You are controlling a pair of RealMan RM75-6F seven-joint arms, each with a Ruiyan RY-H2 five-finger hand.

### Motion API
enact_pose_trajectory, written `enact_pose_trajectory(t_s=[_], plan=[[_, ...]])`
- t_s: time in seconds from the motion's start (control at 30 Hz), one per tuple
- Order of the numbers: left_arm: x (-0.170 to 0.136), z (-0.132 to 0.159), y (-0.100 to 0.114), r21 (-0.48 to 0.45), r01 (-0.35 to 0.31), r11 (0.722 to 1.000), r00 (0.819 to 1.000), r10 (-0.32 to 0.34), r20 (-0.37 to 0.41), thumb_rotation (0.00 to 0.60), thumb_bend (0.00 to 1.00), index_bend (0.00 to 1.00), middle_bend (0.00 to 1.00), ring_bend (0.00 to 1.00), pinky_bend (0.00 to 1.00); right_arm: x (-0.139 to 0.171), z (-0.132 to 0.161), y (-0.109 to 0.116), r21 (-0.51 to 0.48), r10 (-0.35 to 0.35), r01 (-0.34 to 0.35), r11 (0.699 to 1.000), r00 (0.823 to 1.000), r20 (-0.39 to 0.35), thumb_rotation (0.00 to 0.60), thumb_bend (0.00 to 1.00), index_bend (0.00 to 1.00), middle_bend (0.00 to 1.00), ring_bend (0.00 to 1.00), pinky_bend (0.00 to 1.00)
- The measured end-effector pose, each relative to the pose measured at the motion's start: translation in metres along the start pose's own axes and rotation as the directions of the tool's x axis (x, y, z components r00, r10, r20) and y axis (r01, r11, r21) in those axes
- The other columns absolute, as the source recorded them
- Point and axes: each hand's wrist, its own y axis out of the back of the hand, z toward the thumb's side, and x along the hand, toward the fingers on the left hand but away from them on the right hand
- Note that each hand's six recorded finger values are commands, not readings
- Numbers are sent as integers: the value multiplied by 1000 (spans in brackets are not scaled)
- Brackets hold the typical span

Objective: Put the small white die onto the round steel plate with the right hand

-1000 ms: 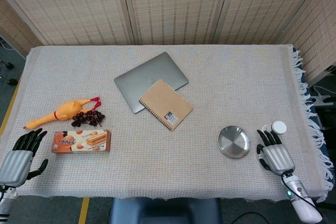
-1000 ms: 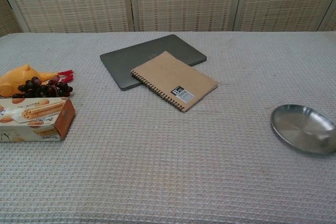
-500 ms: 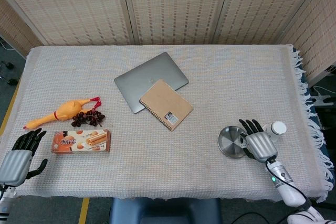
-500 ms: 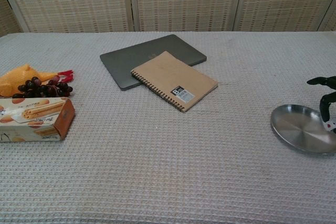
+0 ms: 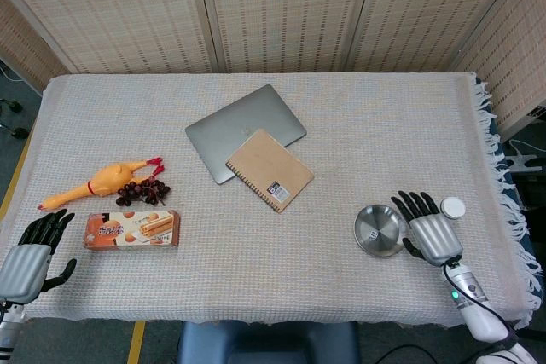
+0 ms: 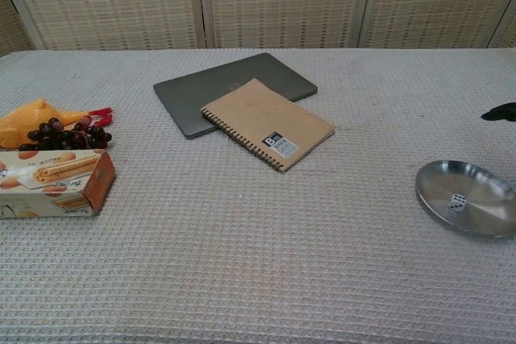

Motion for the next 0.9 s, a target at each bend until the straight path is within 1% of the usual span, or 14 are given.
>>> enact_pose_trajectory(t_s=[0.1, 0.2, 0.27, 0.33, 0.43, 0.5, 0.63, 0.7, 0.73, 0.77, 0.8, 0.83, 0.87, 0.9], plan=[[0, 1, -1, 4, 6, 1000, 1000, -6, 5, 600, 376, 0, 0, 0, 88, 10, -26, 17, 14, -27, 26, 1000, 998, 61, 600, 271, 0, 0, 0, 0], [1, 4, -3, 9, 11, 1000, 1000, -11, 12, 600, 375, 0, 0, 0, 88, 12, -50, 21, -3, -13, 13, 1000, 992, 126, 600, 270, 0, 0, 0, 0], [1, 5, -5, 12, 16, 1000, 1000, -16, 14, 600, 375, 0, 0, 0, 88, 11, -61, 18, -15, 14, -12, 1000, 988, 155, 600, 261, 0, 0, 0, 0], [1, 6, -6, 16, 20, 1000, 1000, -20, 16, 600, 375, 0, 0, 0, 90, 7, -75, 13, -31, 54, -49, 998, 981, 185, 600, 254, 0, 0, 0, 0], [0, 7, -8, 17, 24, 1000, 1000, -24, 14, 600, 374, 0, 0, 0, 93, 0, -94, 5, -65, 98, -85, 994, 970, 225, 600, 249, 0, 0, 0, 0], [1, 7, -9, 18, 24, 1000, 1000, -24, 11, 600, 375, 0, 0, 0, 93, -5, -100, -1, -92, 117, -98, 991, 965, 235, 600, 248, 0, 0, 0, 0], [2, 7, -10, 20, 31, 999, 999, -31, 9, 600, 374, 0, 0, 0, 93, -15, -101, -12, -127, 140, -112, 986, 962, 233, 600, 248, 5, 0, 0, 13], [3, 7, -11, 22, 32, 999, 999, -33, 9, 600, 374, 0, 0, 0, 93, -19, -99, -15, -129, 141, -113, 985, 963, 229, 600, 248, 64, 7, 0, 96], [3, 7, -11, 22, 32, 999, 999, -32, 9, 600, 374, 0, 0, 0, 93, -21, -98, -17, -128, 138, -111, 985, 964, 228, 600, 248, 135, 33, 0, 174], [3, 7, -11, 22, 32, 999, 999, -32, 9, 600, 374, 0, 0, 0, 93, -22, -97, -17, -128, 134, -107, 986, 965, 227, 600, 248, 219, 85, 16, 254], [3, 6, -11, 21, 31, 999, 999, -31, 8, 600, 375, 0, 0, 0, 93, -23, -96, -17, -126, 125, -97, 987, 965, 229, 600, 248, 295, 158, 56, 322], [3, 6, -10, 21, 30, 999, 1000, -30, 7, 600, 374, 0, 0, 0, 94, -24, -96, -17, -127, 118, -90, 988, 966, 230, 600, 248, 347, 222, 105, 366], [3, 6, -10, 20, 30, 999, 1000, -30, 6, 600, 375, 0, 0, 0, 94, -25, -95, -17, -128, 112, -84, 988, 966, 232, 600, 248, 394, 286, 174, 407], [3, 5, -10, 20, 30, 999, 1000, -30, 5, 600, 375, 0, 0, 0, 94, -26, -94, -17, -130, 104, -75, 989, 966, 235, 600, 248, 419, 316, 210, 429]])
